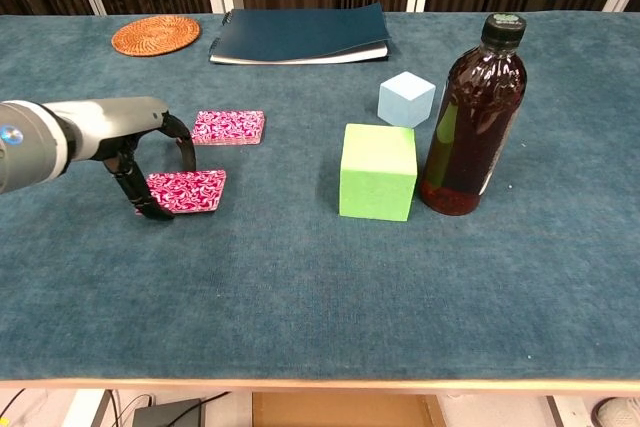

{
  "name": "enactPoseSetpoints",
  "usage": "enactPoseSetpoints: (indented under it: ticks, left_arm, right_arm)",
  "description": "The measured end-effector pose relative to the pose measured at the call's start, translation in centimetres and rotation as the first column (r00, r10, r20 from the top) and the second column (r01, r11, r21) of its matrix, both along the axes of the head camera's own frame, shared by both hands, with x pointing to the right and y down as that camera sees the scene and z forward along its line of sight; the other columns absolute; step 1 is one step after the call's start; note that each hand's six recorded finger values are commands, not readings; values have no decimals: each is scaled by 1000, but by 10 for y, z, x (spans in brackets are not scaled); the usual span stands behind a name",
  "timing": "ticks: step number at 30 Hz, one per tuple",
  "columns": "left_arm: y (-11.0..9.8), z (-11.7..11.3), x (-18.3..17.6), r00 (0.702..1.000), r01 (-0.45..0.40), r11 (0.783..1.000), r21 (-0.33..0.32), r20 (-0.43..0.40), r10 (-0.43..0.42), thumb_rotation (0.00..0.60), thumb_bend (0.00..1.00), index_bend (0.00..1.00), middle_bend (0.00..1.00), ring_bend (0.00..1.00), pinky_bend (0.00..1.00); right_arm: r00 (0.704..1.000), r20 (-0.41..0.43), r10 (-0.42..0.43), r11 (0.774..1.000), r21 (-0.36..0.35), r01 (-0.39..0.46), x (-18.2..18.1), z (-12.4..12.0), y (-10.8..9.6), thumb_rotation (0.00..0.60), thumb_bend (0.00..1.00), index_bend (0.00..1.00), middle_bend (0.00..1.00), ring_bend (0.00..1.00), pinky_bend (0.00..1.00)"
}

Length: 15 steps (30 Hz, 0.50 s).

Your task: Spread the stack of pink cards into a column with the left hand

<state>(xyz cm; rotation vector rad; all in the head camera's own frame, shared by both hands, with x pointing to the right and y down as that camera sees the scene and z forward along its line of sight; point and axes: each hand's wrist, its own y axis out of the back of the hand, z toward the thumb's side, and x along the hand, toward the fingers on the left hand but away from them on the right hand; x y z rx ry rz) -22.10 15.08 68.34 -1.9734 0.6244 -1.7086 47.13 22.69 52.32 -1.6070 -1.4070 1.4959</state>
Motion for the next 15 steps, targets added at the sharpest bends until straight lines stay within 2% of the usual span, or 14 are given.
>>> enactPoseSetpoints:
  ticks: [15]
  left_arm:
    - [-8, 0, 32, 999, -34, 999, -3, -19, 34, 600, 267, 532, 177, 31, 2]
  right_arm:
    - [1000, 3, 4, 1000, -1, -4, 1, 0, 0, 600, 268, 96, 69, 142, 186]
